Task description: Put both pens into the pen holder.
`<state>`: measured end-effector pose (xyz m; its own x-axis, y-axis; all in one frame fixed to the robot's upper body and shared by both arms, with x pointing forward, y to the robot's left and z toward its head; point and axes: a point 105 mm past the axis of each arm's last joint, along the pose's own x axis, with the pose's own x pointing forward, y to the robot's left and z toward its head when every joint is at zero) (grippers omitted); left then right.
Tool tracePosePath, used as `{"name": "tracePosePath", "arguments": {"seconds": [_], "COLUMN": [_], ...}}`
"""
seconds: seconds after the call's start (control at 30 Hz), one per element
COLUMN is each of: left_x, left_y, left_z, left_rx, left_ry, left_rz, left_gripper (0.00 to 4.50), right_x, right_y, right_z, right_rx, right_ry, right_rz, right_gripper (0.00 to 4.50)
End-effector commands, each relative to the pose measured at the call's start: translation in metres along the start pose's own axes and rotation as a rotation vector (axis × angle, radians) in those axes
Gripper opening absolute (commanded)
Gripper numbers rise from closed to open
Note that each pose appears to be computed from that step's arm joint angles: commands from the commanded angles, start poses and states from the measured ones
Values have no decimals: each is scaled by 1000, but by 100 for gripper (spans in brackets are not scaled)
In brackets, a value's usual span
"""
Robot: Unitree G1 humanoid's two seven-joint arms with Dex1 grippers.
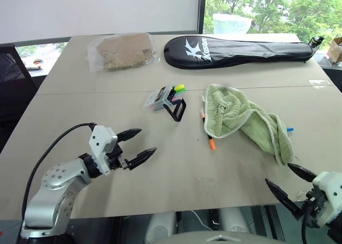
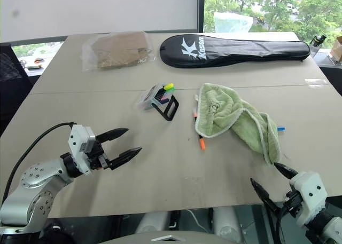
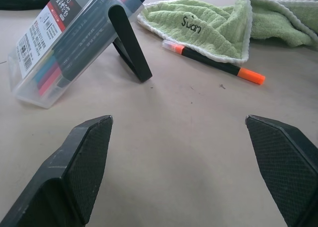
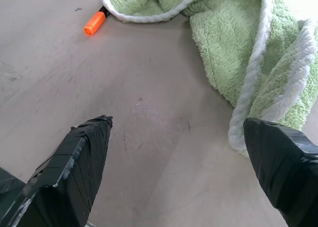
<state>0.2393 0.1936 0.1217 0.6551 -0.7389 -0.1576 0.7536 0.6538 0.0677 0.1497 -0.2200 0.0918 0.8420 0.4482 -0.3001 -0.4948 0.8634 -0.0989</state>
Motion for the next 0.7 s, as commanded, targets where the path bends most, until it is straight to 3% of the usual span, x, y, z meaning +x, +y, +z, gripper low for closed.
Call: {"name": "tracePosePath", "arguments": {"seconds": [0.03, 0.17, 0.3, 0.43, 0.57, 0.7], "left_x": [4, 12, 15, 17, 19, 20], "left_y": [-2, -10, -22, -31, -36, -35], "left_z": [9, 32, 48, 58, 67, 68], "left_rx": [25, 45, 51, 109, 130, 124], "left_ry": [-23, -113, -158, -163, -180, -189], "left_rz": [-25, -85, -191, -266, -287, -272], "left_gripper": [446, 446, 446, 446, 446, 446], "right_x": [15, 53, 89, 124, 161, 194], "right_y": [1, 6, -17, -37, -46, -63], "right_z": [33, 76, 108, 124, 119, 98], "right_rx": [-71, -245, -321, -434, -451, -320], "right_ry": [-74, -77, -89, 43, 187, 320], "right_rz": [76, 299, 218, 178, 196, 127], "right_gripper": [449, 449, 449, 449, 449, 449]}}
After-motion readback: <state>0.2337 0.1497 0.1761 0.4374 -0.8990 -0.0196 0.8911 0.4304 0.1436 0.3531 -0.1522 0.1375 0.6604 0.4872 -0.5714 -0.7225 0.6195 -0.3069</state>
